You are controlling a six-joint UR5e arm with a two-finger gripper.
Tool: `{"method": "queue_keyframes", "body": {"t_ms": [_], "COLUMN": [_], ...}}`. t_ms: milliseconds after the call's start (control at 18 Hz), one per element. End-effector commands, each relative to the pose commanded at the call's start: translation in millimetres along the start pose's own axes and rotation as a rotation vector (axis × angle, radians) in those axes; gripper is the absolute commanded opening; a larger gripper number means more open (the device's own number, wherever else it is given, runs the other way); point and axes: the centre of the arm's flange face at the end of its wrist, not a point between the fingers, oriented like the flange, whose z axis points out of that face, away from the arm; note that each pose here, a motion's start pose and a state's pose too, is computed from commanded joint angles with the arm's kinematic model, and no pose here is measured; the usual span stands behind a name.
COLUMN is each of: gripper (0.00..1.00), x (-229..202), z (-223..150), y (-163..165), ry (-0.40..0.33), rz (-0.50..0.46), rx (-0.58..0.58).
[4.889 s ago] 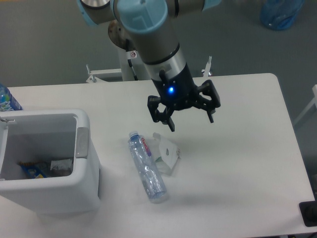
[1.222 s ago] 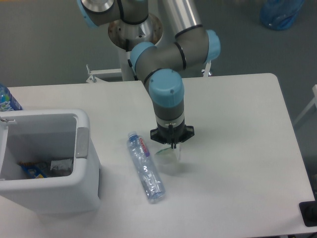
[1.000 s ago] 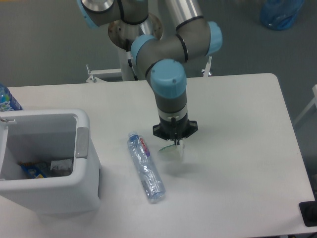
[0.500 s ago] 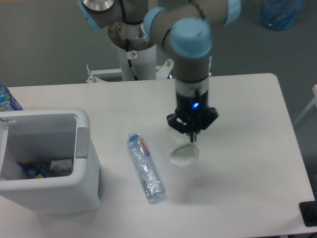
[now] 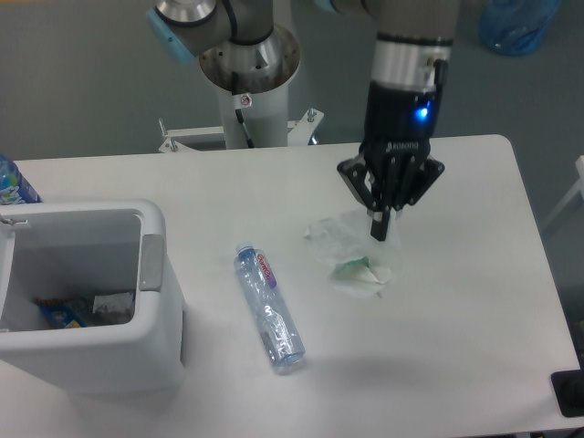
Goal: Place the trash in the trash can
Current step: 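Lift the plastic bag up off the table, then carry the bag over the white bin and open the gripper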
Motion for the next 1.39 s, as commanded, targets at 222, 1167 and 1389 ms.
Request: {"method": "queue_keyframes", "body": {"t_ms": [222,1167,1389], "gripper": [0.10,0.12,0.13], "x": [30.8,184.7,208.2], "z": [-13.4,50.3,69.8], "y": [7.9,75.9,100.4], "ry": [0.042,0.224,0.254], "rz": [-0.027,0.180,0.216], "rx": [0.011,-0.114,-0.168]}}
